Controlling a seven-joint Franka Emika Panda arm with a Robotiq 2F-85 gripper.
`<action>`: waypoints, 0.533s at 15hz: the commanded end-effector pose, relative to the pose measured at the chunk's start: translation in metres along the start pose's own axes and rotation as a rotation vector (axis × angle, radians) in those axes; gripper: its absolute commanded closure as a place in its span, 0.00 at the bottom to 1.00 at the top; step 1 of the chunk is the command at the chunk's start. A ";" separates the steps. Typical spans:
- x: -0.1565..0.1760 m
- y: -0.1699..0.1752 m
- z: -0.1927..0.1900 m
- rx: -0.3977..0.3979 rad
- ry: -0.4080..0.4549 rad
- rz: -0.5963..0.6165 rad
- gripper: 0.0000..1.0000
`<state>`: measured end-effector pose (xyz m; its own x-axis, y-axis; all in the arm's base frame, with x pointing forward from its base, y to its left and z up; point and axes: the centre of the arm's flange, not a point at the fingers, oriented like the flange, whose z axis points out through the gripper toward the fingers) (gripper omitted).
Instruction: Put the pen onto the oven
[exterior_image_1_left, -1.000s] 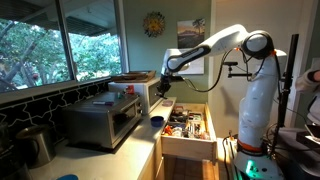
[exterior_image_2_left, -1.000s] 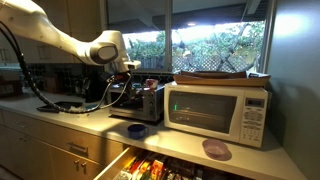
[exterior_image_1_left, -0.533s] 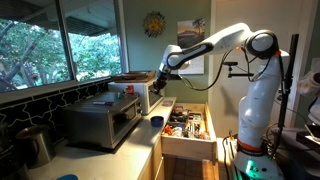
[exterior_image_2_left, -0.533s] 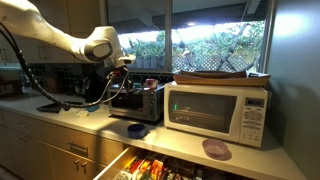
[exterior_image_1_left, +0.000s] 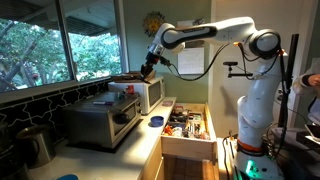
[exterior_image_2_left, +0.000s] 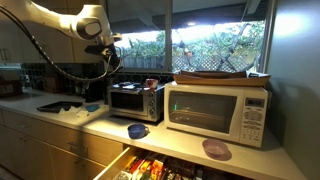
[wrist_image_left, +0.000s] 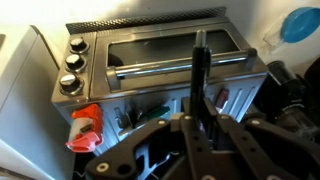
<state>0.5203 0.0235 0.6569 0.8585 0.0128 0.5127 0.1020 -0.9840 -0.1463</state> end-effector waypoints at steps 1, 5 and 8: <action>0.009 -0.002 -0.004 0.021 0.004 -0.008 0.86; 0.031 -0.003 0.001 0.048 0.027 -0.028 0.96; 0.073 -0.023 0.018 0.029 -0.021 -0.172 0.96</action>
<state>0.5486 0.0328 0.6752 0.8388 0.0711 0.5397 0.1794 -0.9721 -0.1508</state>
